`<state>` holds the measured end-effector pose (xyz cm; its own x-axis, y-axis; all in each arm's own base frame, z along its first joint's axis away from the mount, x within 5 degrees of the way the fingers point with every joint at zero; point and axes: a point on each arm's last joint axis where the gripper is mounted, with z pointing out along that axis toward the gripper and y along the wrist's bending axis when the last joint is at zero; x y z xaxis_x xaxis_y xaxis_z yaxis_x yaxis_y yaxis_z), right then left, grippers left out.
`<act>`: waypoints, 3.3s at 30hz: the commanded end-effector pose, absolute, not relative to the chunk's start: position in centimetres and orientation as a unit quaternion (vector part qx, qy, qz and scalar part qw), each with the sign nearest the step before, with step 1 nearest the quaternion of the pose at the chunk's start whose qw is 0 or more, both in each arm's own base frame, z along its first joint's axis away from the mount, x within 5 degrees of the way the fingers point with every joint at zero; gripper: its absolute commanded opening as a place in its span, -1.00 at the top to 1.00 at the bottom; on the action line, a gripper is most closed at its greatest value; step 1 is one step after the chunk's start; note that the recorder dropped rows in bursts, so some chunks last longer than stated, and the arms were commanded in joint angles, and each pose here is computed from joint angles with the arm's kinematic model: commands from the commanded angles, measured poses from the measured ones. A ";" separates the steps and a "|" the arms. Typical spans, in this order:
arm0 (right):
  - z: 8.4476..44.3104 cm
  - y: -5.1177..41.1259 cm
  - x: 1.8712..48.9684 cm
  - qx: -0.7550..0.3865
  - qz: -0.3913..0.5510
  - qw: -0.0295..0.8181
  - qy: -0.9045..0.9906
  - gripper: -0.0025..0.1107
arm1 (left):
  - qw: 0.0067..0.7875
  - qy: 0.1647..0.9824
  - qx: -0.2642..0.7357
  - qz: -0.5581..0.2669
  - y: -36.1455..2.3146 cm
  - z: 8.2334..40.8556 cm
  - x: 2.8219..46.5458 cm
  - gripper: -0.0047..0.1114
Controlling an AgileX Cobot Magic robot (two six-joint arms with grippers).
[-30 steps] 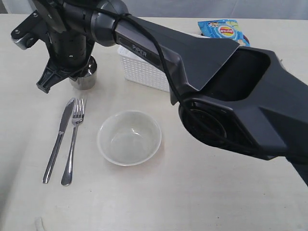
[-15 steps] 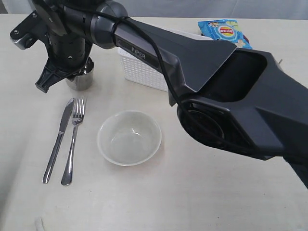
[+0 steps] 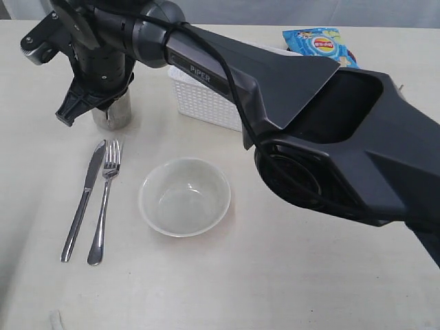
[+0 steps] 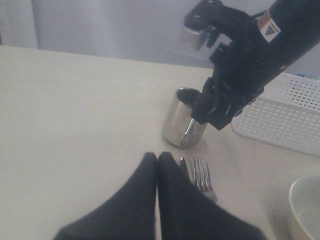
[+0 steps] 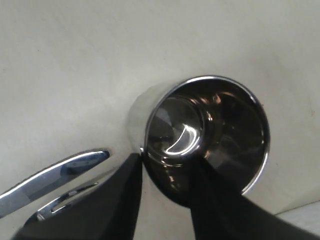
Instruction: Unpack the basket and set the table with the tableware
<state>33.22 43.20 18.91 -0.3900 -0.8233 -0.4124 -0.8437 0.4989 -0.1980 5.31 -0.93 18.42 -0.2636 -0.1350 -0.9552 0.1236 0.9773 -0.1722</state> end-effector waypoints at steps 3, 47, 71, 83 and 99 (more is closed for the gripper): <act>19.5 43.0 33.7 -0.494 0.024 0.246 0.833 0.40 | 0.611 0.784 -0.004 -0.107 -0.9 18.4 5.3 0.92; 29.2 12.7 43.6 -0.132 0.073 0.174 0.973 0.96 | 0.611 0.784 -0.004 -0.107 -0.9 18.4 5.3 0.92; 25.3 7.8 44.2 -0.078 0.118 0.111 0.984 0.33 | 0.611 0.784 -0.004 -0.107 -0.9 18.4 5.3 0.92; 28.5 7.4 40.8 -0.067 0.118 0.123 0.983 0.33 | 0.611 0.784 -0.004 -0.107 -0.9 18.4 5.3 0.92; 20.8 1.7 32.2 -0.048 -0.132 0.060 0.988 0.33 | 0.611 0.784 -0.004 -0.107 -0.9 18.4 5.3 0.92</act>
<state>31.93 1.98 20.60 -0.9927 -0.1051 -0.0592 -0.0868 0.9632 -0.2543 5.31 -0.93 18.42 -0.2636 -0.1350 -0.9552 0.1236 0.9773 -0.1722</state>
